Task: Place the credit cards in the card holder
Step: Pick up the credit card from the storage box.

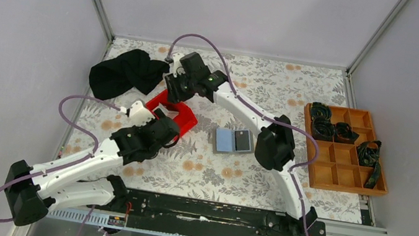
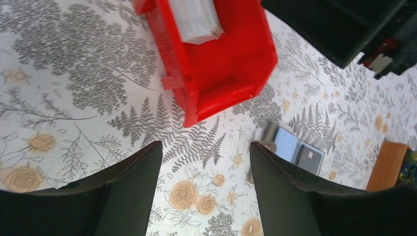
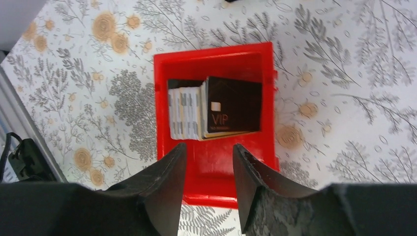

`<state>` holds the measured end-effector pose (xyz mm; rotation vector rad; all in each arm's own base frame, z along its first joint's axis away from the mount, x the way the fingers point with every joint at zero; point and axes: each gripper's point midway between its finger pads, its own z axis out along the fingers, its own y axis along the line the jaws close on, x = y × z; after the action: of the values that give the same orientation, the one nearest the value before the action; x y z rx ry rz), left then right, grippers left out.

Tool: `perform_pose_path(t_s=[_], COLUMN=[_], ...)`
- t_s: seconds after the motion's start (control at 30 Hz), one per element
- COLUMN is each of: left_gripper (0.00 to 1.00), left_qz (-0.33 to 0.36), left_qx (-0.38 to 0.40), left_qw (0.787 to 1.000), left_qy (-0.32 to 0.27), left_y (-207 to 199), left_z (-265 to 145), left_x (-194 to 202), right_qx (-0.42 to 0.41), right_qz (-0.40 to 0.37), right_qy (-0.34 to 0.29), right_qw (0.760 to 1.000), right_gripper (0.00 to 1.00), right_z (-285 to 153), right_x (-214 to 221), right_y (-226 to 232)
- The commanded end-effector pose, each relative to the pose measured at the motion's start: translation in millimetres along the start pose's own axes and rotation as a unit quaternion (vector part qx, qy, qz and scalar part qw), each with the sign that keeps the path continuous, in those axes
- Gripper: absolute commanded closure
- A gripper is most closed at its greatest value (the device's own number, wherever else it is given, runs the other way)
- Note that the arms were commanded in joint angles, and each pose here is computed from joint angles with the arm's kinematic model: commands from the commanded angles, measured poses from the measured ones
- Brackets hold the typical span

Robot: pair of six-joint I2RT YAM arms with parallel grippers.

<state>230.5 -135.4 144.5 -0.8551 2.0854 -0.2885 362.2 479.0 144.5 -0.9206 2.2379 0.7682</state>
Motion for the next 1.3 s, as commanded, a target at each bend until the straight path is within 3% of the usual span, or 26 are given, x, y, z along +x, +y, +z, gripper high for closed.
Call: perform_pose_path(t_s=[0.0,0.5,0.9,1.27], left_gripper=[0.28,0.26,0.25,0.25], left_qz=[-0.041,-0.142,-0.142,-0.145], left_qx=[-0.041,-0.069,-0.069,-0.07], left_qw=[0.997,0.982,0.981,0.981], left_qy=[-0.049,-0.101,-0.113,-0.11], left_y=[27.2,62.9,64.2,69.3], left_z=[1.2,-8.8,-10.6,-11.7], left_x=[-14.6,-35.8,-41.8,-40.5], right_qx=[-0.051,-0.075,-0.089,-0.102], right_qz=[-0.026,-0.018,-0.007,0.001], right_qy=[-0.013,0.004,0.018,0.017], right_qw=[0.998,0.997,0.996,0.995], right_gripper=[0.54,0.52,0.52,0.7], right_z=[2.5,47.7,63.5,66.2], right_x=[-15.5,3.2,18.4,17.8], right_y=[27.1,32.7,32.2,37.5])
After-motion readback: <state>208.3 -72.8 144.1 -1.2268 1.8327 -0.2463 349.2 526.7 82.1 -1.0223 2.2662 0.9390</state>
